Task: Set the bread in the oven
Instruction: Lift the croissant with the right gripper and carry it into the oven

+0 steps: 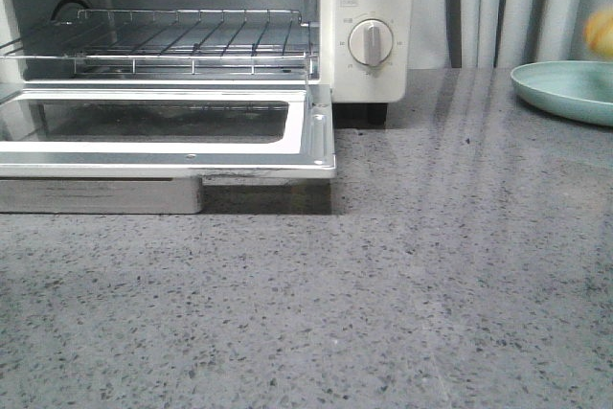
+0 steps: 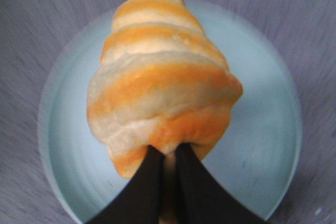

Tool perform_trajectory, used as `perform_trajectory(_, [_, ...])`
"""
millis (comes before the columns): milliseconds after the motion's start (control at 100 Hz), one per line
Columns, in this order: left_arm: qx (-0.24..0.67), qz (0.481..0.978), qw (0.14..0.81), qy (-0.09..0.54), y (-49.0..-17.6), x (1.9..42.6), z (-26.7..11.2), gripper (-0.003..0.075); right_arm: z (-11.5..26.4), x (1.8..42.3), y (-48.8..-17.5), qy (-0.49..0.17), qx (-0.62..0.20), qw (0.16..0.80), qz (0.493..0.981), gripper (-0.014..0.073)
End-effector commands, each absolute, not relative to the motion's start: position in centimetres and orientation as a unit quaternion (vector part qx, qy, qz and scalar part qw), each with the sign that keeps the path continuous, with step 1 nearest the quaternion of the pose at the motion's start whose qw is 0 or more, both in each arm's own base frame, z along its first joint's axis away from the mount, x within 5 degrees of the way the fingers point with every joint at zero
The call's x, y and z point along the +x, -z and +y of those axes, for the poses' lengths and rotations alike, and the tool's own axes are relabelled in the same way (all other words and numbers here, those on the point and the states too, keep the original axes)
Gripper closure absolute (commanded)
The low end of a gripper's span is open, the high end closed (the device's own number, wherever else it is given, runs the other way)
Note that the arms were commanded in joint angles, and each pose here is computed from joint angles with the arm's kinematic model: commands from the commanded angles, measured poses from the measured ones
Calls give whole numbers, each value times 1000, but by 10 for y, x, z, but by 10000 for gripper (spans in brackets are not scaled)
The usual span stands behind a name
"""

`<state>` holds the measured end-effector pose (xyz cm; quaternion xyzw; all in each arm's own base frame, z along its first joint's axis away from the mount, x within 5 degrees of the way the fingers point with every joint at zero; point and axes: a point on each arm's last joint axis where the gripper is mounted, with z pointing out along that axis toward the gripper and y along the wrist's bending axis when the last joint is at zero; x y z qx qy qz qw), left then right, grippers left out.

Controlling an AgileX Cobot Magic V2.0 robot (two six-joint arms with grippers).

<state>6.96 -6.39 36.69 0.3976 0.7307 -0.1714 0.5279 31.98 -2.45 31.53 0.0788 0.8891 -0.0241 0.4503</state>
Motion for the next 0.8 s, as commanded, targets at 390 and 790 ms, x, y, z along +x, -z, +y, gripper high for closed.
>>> perform_trajectory(390, [368,712,570,180,-382,72,-64,742,117,221,-461,-139,-180,674,703,664])
perform_trajectory(790, [373,703,576,188,-384,65,-64,742,243,236,-407,-176,-333,559,738,664])
